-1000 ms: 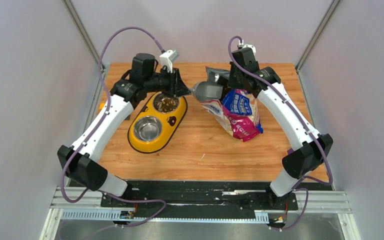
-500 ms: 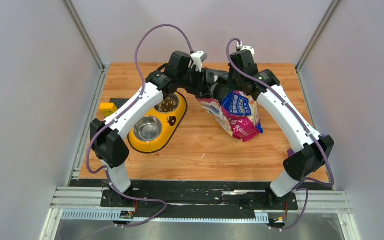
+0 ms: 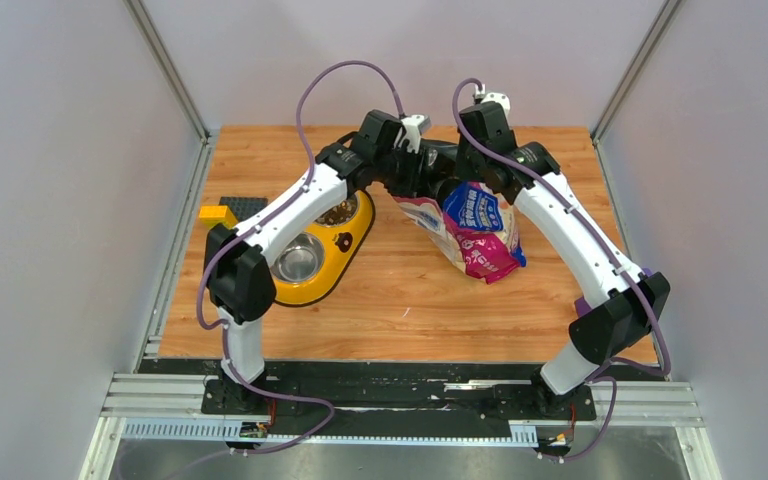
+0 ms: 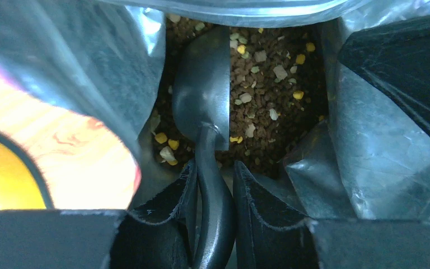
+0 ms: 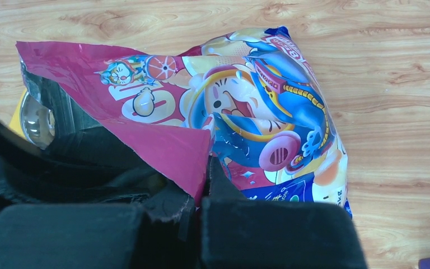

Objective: Serve the pet food

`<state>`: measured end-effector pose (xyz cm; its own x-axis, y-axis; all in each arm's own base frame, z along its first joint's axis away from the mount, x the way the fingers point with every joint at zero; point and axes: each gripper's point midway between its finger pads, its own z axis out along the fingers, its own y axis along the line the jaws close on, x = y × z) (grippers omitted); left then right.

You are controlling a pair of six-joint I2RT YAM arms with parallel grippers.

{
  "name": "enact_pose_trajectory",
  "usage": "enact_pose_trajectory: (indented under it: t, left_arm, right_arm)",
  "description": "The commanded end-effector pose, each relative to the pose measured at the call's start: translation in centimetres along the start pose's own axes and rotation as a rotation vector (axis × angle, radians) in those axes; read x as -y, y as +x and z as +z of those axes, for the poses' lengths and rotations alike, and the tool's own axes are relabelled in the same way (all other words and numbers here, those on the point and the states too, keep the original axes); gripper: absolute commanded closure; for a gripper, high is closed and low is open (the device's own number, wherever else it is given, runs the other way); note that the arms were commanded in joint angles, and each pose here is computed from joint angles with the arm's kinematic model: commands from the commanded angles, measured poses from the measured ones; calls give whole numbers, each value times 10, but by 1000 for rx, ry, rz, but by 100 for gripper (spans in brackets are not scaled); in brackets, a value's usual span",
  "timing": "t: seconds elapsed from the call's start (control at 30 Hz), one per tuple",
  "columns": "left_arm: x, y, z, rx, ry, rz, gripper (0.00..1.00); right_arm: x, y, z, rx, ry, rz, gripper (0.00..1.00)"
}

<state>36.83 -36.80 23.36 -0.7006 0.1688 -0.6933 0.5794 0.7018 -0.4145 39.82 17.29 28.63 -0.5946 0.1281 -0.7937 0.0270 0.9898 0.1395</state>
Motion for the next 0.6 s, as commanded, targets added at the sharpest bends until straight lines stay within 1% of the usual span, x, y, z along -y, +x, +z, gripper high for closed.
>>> enact_pose_trajectory:
  t: [0.0, 0.1, 0.2, 0.3, 0.33, 0.37, 0.4, 0.43, 0.47, 0.57]
  left_arm:
    - [31, 23, 13, -116, 199, -53, 100]
    - [39, 30, 10, -147, 246, -94, 100]
    - [50, 26, -1, -151, 312, -152, 100]
    - [53, 15, -11, -116, 379, -231, 100]
    - [55, 6, -23, -102, 414, -286, 100]
    - [54, 2, -23, -76, 441, -299, 100]
    - [57, -5, -35, -67, 478, -354, 100]
    - [52, -10, -37, -38, 499, -368, 100]
    - [56, -12, -45, -31, 531, -394, 100]
    - [55, -15, -62, -20, 553, -421, 100]
  right_arm:
    - [-4, -22, -18, 85, -32, 34, 100]
    - [-4, -22, -18, 88, -30, 35, 100]
    - [-2, -24, -18, 94, -25, 36, 100]
    - [0, -25, -18, 98, -17, 37, 100]
    - [1, -24, -18, 97, -15, 37, 100]
    - [1, -25, -18, 98, -13, 38, 100]
    - [2, -24, -19, 98, -12, 38, 100]
    - [3, -25, -19, 101, -8, 40, 100]
    - [4, -25, -18, 101, -7, 40, 100]
    - [6, -26, -18, 103, -1, 42, 100]
